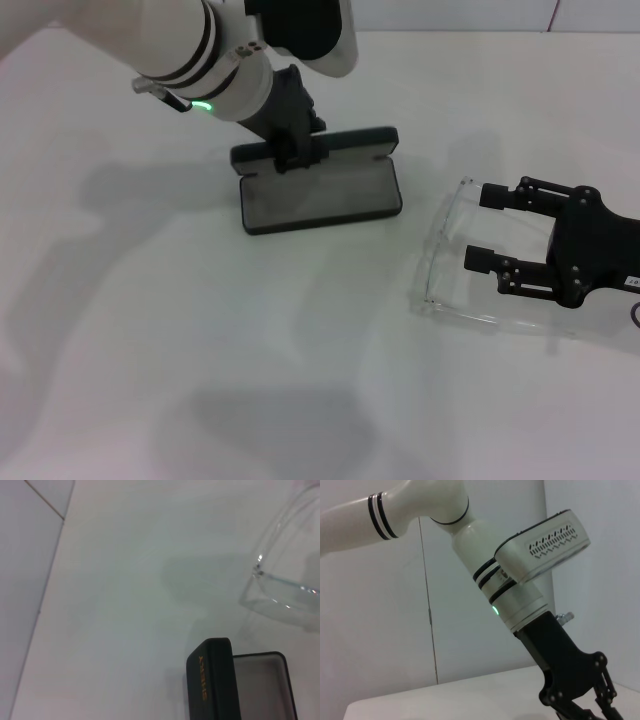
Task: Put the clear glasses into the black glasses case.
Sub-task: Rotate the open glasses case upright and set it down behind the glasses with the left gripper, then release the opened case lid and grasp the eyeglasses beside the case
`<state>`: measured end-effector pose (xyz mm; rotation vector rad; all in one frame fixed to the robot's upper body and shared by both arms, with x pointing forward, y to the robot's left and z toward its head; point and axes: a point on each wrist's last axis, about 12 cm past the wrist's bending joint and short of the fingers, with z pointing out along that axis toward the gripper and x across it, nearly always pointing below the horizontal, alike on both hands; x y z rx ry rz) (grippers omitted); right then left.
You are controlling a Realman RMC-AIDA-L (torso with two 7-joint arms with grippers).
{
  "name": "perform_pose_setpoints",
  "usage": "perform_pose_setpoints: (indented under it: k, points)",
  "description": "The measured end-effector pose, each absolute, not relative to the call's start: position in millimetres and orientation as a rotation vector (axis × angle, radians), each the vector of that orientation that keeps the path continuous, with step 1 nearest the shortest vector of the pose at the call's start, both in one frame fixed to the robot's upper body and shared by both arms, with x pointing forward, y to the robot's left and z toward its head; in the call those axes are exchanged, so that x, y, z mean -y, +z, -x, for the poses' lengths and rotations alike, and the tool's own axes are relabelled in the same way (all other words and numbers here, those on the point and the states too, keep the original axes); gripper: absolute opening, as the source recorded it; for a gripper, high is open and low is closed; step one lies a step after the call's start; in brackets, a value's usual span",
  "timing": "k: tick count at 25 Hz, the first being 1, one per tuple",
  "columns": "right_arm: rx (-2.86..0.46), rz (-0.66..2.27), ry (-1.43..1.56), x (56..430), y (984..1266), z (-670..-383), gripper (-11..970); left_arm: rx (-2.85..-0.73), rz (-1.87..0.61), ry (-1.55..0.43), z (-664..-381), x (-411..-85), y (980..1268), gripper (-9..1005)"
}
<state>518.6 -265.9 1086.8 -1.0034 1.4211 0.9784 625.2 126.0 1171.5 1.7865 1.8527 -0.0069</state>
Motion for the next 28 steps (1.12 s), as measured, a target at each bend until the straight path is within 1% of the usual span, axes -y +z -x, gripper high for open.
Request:
perform_pose_setpoints:
  k: [10,12,16,22,25,28]
  points:
    - [-1.422,0.999,0.971,267.4,1087.0,-519.1,719,-1.834,-1.772,-0.009,-625.4,-123.9,1175.7,282]
    - [-1.420,1.001,0.966,268.1,1087.2,-519.2,719,-1.814,-1.741,-0.053,-622.7,-122.0,1180.5,286]
    - [-1.417,1.003,0.961,268.6,1087.1,-519.0,719,-1.759,-1.631,-0.204,-614.2,-126.8,1195.4,296]
    - [-1.422,1.002,0.954,270.0,1087.2,-519.7,719,-1.562,-1.345,-0.531,-594.2,-166.6,1220.6,304]
    - [-1.420,1.005,0.953,269.4,1088.1,-521.1,719,-1.464,-1.224,-0.651,-582.1,-187.1,1223.3,307]
    - [-1.425,0.999,0.964,268.5,1090.3,-523.2,719,-1.419,-1.135,-0.699,-569.3,-205.4,1214.9,391]
